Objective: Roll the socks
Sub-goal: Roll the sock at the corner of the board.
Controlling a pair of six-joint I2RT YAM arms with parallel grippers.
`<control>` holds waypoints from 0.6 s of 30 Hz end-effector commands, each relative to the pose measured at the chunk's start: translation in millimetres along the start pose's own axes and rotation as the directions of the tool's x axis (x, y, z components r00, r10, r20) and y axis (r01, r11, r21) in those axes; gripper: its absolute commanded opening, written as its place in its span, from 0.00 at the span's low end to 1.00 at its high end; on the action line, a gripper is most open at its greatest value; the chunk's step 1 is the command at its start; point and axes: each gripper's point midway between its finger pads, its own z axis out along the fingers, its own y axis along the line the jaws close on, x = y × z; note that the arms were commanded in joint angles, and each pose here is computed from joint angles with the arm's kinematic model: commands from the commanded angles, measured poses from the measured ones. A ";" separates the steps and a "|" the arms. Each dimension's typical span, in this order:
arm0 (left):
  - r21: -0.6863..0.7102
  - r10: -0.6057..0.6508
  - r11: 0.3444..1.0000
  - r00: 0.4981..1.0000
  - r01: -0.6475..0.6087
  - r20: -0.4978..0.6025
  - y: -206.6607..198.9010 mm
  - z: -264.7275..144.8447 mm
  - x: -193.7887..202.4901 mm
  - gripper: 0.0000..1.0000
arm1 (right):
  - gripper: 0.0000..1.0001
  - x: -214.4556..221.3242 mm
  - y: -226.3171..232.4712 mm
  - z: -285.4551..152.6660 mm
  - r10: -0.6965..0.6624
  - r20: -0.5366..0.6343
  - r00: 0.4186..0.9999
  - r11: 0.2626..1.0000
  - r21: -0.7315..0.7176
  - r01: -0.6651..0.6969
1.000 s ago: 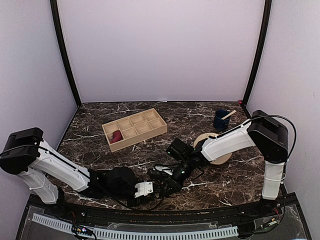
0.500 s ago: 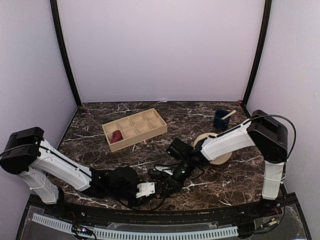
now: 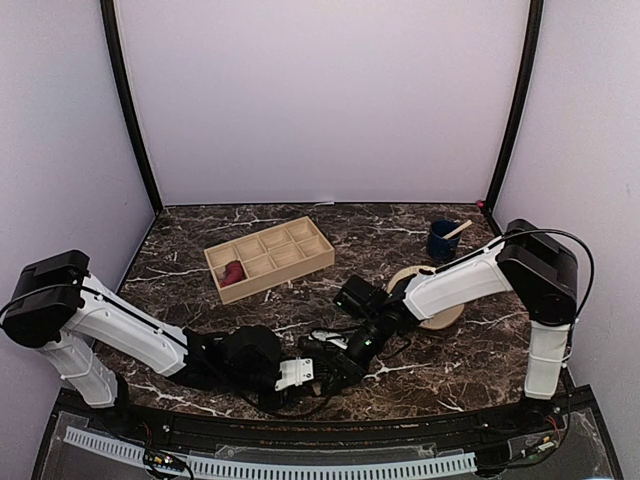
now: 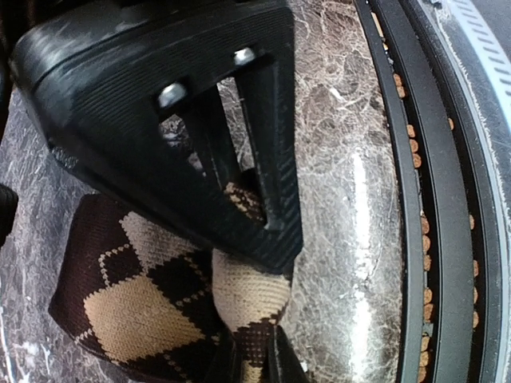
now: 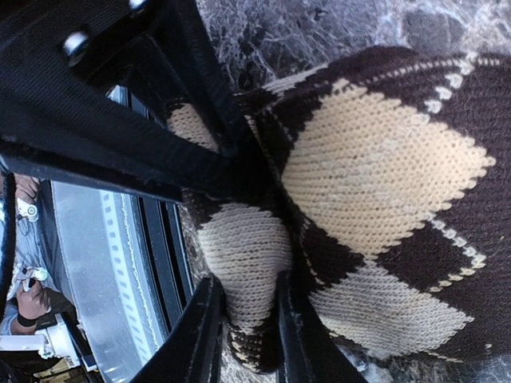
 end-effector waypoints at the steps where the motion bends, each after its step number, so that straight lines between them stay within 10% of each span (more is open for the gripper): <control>1: 0.060 -0.080 0.995 0.996 0.082 -0.037 -1.7 -7.1 12.1 0.00 | 0.24 3.1 -3.1 -5.4 0.004 0.014 1.000 0.999 0.034 -0.004; 18: 0.189 -0.190 0.963 0.981 0.192 -0.030 -0.2 -17.3 3.7 0.00 | 0.28 -4.5 -0.3 -32.8 -0.036 0.169 0.985 0.993 0.118 0.016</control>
